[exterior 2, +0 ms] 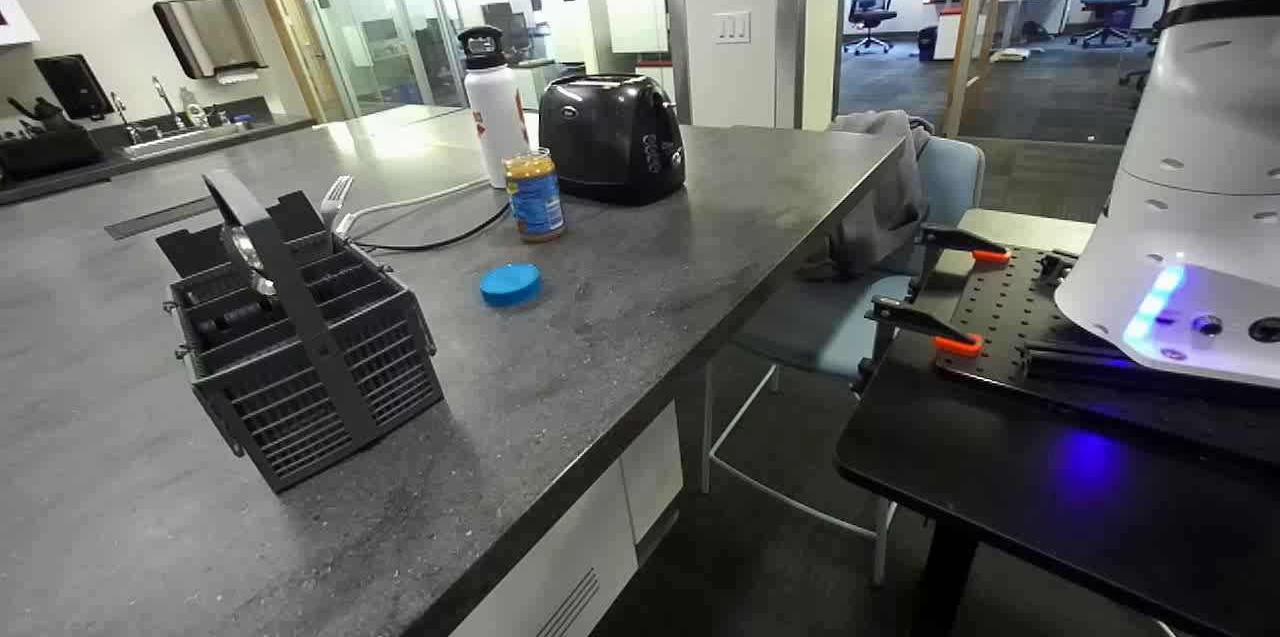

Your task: Put the coat on the table

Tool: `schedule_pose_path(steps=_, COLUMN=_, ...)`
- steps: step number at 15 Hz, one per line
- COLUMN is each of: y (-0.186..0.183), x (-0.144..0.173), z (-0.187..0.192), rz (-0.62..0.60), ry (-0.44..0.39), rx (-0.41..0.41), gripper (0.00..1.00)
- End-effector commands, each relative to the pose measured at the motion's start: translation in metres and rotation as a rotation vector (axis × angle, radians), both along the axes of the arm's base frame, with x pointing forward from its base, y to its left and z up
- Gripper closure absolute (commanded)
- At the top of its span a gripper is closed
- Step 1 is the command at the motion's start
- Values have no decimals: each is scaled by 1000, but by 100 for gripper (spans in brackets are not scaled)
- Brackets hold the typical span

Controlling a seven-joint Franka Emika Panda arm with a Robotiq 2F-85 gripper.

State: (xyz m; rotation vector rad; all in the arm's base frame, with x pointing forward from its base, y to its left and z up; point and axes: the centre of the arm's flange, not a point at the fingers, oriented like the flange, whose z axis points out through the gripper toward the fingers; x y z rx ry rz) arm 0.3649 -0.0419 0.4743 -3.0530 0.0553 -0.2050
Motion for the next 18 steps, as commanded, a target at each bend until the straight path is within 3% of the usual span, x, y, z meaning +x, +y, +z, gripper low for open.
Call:
schedule_pose_path(steps=1, y=0, x=0, z=0, rz=0, ry=0, rx=0, gripper=0)
schedule_pose_path(steps=8, y=0, x=0, z=0, rz=0, ry=0, rx=0, gripper=0)
schedule_pose_path(steps=10, y=-16, x=4, z=8, rz=-48, ry=-25, rx=7, gripper=0)
schedule_pose_path(steps=18, y=-229, x=-14, z=52, rz=-519, ry=-172, rx=91, gripper=0)
